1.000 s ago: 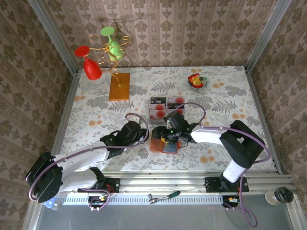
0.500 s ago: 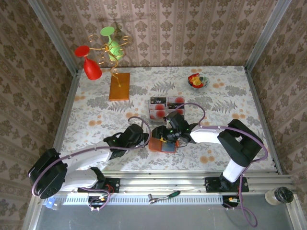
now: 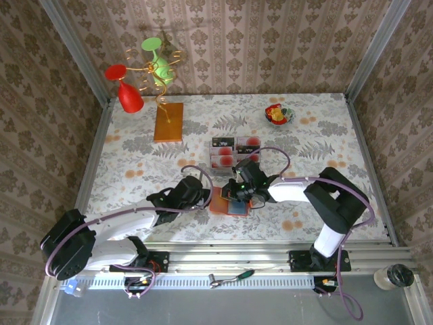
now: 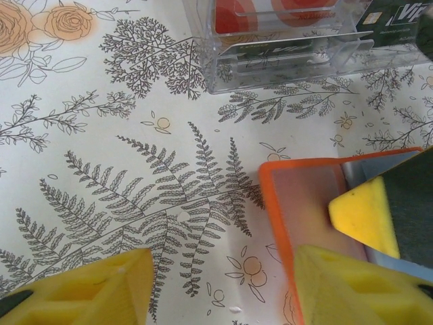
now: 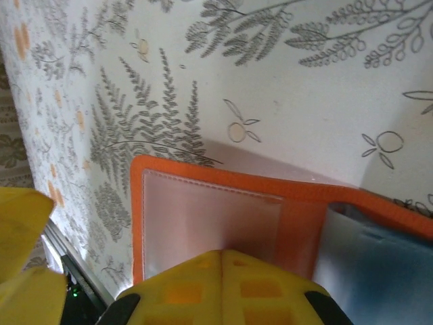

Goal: Put the credit cards into the card holder

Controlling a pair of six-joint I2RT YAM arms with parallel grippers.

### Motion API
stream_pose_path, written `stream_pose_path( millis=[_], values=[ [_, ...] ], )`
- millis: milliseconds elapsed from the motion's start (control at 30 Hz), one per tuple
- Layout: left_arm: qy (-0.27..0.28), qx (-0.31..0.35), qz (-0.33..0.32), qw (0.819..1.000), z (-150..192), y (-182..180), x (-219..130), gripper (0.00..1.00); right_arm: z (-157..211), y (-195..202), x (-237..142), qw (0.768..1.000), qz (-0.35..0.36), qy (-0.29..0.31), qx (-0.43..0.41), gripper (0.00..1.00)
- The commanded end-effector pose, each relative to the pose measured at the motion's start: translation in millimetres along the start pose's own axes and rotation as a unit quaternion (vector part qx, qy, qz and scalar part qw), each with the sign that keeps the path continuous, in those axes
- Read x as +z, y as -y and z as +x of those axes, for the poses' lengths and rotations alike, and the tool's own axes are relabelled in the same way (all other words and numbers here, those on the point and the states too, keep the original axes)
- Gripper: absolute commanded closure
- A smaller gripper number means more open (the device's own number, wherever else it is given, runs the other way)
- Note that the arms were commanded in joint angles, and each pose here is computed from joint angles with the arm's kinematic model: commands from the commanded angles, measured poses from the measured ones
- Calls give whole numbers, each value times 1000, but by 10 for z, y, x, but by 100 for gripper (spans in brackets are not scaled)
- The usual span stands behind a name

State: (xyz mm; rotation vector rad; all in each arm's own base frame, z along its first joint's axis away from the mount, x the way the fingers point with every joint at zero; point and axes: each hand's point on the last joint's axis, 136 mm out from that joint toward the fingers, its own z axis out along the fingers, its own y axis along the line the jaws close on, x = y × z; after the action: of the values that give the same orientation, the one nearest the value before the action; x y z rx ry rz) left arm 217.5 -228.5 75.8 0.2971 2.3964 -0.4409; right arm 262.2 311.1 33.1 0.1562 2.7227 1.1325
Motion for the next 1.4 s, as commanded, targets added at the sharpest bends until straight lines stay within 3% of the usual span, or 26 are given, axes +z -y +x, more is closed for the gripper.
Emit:
stream_pose_path(
  millis=[0,233,633,900,1033,1200,1367],
  values=[
    [-10,4,-8,1000,64,-27,18,37,-11,6,72,1000,3,-9,0,93],
    [-28,17,-13,999,144,-5,107,31,-16,25,100,1000,3,-9,4,94],
    [-69,51,-45,995,401,-43,303,29,-45,-74,14,1000,-5,-2,0,94],
    [-71,49,-59,995,485,-97,331,29,-333,-265,-333,999,-4,28,-27,89],
    [-71,50,-59,994,477,-88,336,29,-641,-241,-655,996,37,62,-57,79],
    [-71,52,-60,994,475,-90,336,29,-945,-102,-1004,973,159,89,-139,57],
    [-72,54,-61,994,482,-94,338,29,-1100,-107,-1075,950,211,81,-216,49]
  ],
)
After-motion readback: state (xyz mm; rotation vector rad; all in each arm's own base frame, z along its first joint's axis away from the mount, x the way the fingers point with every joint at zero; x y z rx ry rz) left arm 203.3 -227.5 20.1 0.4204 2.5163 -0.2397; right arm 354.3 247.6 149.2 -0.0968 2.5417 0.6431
